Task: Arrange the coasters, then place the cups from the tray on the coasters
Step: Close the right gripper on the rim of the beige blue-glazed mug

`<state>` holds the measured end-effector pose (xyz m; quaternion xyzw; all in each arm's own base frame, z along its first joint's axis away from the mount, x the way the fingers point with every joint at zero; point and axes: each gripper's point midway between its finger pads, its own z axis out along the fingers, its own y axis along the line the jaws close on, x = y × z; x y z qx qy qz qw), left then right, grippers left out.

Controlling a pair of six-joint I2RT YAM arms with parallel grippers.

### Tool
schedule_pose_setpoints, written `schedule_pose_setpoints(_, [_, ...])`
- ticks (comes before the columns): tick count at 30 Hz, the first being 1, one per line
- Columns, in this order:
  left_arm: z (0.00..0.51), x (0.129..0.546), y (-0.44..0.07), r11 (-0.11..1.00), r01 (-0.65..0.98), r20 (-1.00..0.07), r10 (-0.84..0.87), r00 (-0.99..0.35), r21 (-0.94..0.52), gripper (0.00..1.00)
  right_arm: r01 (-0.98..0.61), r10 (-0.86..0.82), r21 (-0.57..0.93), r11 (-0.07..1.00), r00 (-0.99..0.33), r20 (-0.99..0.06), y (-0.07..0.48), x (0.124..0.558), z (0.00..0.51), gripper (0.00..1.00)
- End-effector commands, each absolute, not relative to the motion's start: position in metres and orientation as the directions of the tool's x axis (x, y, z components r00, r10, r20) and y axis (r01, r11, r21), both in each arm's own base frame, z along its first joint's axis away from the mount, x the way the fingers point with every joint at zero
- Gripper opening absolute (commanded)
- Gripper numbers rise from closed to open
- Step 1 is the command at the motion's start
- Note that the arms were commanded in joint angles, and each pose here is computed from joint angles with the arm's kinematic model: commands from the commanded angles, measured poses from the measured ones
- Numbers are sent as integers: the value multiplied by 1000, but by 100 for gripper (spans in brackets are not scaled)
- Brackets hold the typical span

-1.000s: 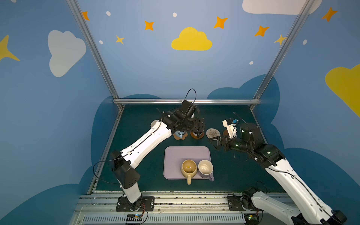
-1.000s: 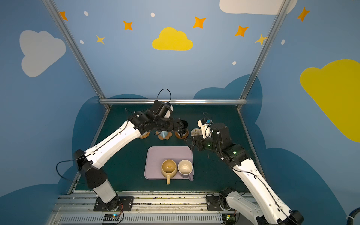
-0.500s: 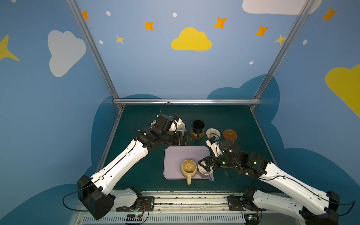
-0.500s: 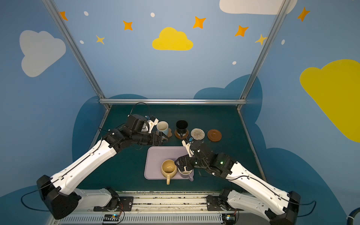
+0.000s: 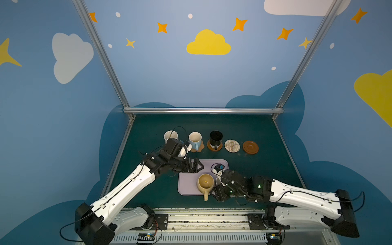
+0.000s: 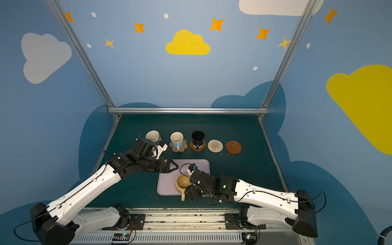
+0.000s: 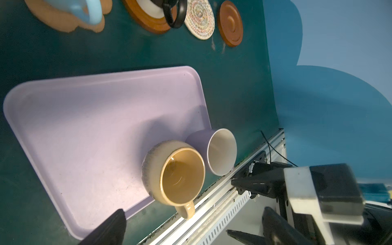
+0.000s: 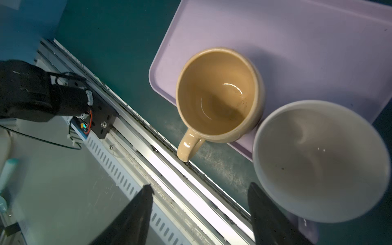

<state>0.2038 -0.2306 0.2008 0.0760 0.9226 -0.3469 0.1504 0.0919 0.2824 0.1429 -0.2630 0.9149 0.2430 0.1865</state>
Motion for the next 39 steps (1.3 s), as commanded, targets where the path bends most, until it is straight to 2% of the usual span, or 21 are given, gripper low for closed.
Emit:
schedule_pose_setpoints(1, [196,194,-227,740,207,-291,16,-957,-640,99,-547,-362,341,765,-803,-474,291,91,136,67])
schedule_pose_setpoints(9, [183,187,-220,743,163,-268,-23,-963,-649,99,-530,-382,321,785,-822,-422,306,88,110,65])
schedule_pose_setpoints(18, [166,179,-215,749,105,-217,-53,-975,-654,99,-438,-332,263,860,-870,-365,305,95,82,63])
schedule_pose_setpoints(30, [160,173,-210,748,94,-217,-69,-974,-657,100,-406,-314,198,892,-872,-375,302,108,77,49])
schedule_pose_setpoints(35, [161,174,-210,744,94,-222,-75,-972,-661,100,-411,-333,160,898,-869,-365,304,112,75,48])
schedule_pose_setpoints(39, [169,173,-216,700,108,-230,-82,-970,-706,100,-416,-348,140,899,-869,-352,309,109,72,49])
